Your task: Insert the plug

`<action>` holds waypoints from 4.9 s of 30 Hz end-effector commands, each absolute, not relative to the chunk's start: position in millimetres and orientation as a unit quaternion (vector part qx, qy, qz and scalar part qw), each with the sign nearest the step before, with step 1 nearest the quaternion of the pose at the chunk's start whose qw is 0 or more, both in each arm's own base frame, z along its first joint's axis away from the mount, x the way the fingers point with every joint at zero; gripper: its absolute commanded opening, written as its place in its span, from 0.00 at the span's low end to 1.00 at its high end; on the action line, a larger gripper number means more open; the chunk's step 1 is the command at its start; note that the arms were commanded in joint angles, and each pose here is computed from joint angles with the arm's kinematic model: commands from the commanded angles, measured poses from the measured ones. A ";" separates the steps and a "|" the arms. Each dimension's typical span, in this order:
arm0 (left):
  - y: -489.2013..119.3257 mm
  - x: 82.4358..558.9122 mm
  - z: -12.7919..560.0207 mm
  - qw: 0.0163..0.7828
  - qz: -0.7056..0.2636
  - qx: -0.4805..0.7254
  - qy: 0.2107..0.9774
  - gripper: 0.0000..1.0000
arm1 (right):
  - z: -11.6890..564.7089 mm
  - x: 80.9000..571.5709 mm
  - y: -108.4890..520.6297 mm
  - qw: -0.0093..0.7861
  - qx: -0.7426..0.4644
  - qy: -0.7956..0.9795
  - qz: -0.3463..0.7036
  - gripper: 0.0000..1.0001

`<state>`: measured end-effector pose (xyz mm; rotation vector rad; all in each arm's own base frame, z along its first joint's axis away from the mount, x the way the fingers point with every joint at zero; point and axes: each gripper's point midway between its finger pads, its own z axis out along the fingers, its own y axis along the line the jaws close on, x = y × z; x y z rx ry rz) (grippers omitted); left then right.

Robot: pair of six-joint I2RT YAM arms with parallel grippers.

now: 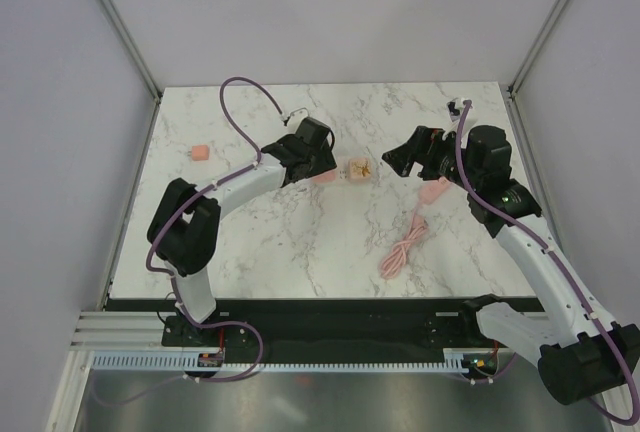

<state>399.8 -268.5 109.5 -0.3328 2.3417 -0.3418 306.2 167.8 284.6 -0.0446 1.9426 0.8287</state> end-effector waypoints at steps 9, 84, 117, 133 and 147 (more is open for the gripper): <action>-288.4 406.5 122.4 0.383 -0.165 -0.151 0.896 0.02 | 281.2 312.6 163.5 0.501 -0.017 0.801 0.328 0.98; -283.5 408.4 145.3 0.422 -0.092 -0.138 0.891 0.02 | 98.0 416.9 204.1 0.337 -0.057 0.885 0.317 0.50; -299.2 411.4 125.7 0.407 -0.103 -0.145 0.896 0.02 | 98.7 416.5 205.4 0.334 -0.057 0.885 0.321 0.46; -303.0 412.6 131.2 0.413 -0.109 -0.149 0.892 0.02 | 97.2 416.5 206.1 0.331 -0.057 0.885 0.322 0.44; -305.4 410.1 142.7 0.425 -0.117 -0.146 0.886 0.02 | 97.2 418.3 205.6 0.331 -0.057 0.885 0.321 0.42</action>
